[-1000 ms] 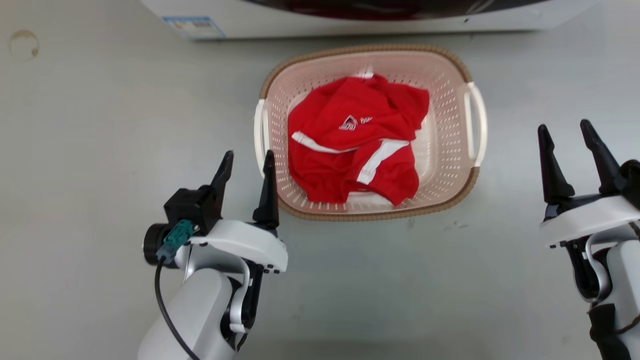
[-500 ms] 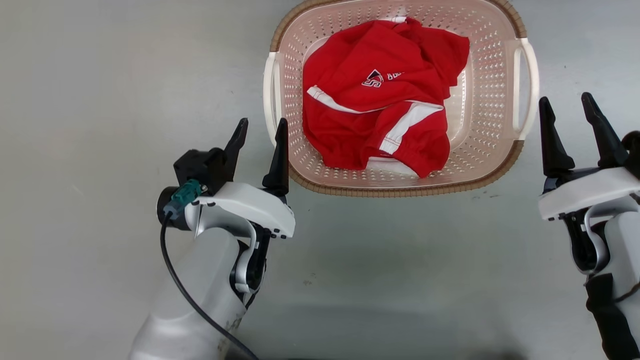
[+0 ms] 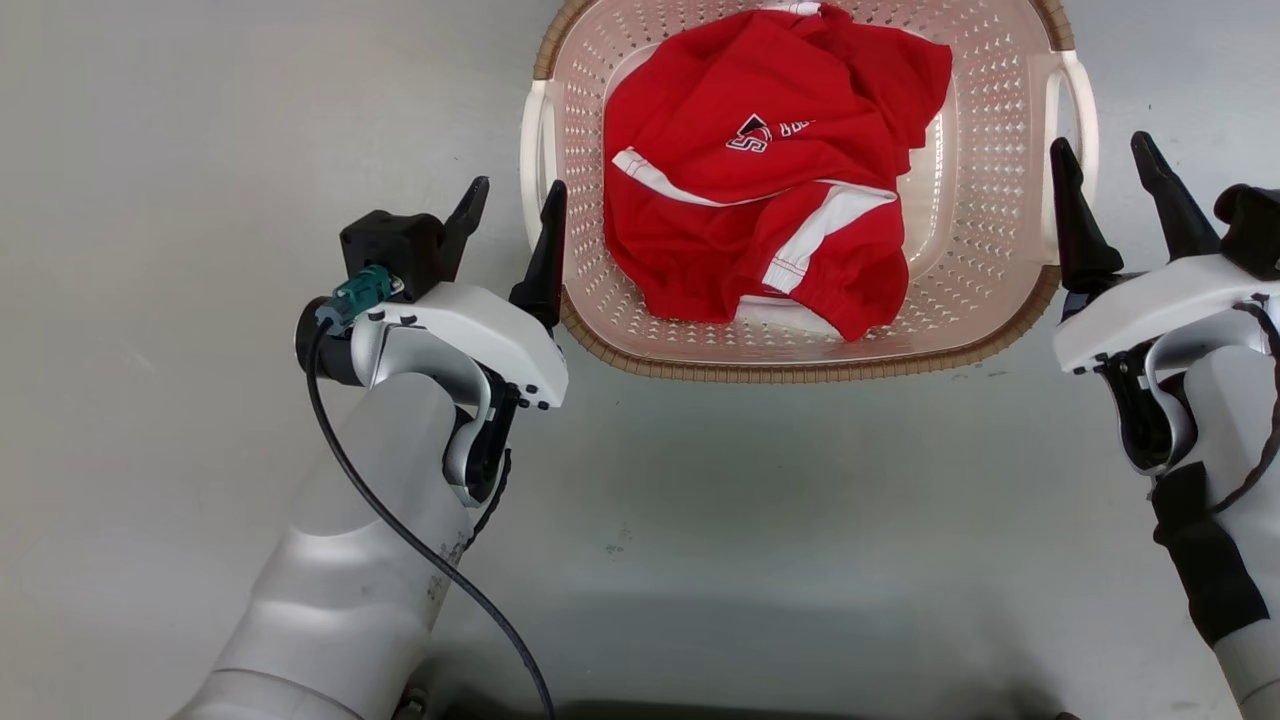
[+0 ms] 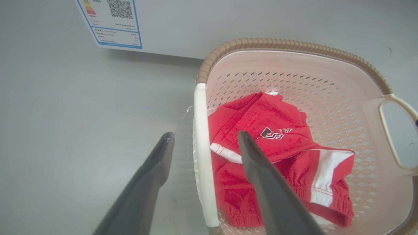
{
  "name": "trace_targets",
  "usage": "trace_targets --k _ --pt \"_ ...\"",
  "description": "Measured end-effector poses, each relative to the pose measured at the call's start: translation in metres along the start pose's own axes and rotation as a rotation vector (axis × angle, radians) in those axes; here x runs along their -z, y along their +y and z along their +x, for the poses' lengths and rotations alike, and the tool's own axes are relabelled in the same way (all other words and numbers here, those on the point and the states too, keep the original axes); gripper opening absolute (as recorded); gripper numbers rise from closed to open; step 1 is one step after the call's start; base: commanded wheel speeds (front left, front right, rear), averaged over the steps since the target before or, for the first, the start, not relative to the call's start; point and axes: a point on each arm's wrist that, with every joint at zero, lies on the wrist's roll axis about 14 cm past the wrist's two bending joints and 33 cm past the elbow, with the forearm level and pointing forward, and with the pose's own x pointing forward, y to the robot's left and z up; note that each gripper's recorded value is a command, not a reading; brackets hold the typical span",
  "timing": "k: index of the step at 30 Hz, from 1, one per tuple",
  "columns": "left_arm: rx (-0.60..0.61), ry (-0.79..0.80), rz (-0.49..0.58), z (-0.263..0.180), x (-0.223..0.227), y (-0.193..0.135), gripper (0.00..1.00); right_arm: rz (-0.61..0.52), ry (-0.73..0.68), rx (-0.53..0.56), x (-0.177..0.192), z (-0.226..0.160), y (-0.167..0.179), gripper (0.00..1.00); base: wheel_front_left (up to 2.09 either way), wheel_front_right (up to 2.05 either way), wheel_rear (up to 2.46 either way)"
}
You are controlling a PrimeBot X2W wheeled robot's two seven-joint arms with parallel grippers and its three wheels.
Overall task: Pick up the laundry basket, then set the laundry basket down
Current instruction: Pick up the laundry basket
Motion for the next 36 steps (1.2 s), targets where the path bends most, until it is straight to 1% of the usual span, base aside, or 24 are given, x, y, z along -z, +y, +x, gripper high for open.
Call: trace_targets --k 5,14,20,24,34,35,36 --pt "-0.017 0.060 0.017 0.008 0.015 0.013 1.00 0.004 0.042 -0.007 0.011 0.010 -0.001 1.00 0.00 0.00 0.00" --pt "-0.017 0.125 0.023 0.019 0.031 0.023 1.00 0.000 0.113 -0.037 0.027 0.024 0.004 1.00 0.00 0.00 0.00" --pt "-0.020 0.164 0.018 0.023 0.041 0.026 1.00 0.019 0.150 -0.061 0.035 0.027 0.010 1.00 0.00 0.00 0.00" --pt "-0.019 0.185 0.022 0.025 0.047 0.026 1.00 0.043 0.166 -0.057 0.039 0.030 0.009 1.00 0.00 0.00 0.00" --pt "-0.019 0.196 0.011 0.028 0.051 0.025 1.00 0.056 0.171 -0.070 0.039 0.033 0.013 1.00 0.00 0.00 0.00" --pt "-0.020 0.196 0.012 0.028 0.050 0.026 0.48 0.053 0.168 -0.077 0.037 0.034 0.015 0.99 0.00 0.00 0.00" --pt "-0.021 0.196 0.013 0.029 0.050 0.026 0.00 0.052 0.167 -0.083 0.037 0.034 0.017 0.56 0.00 0.00 0.00"
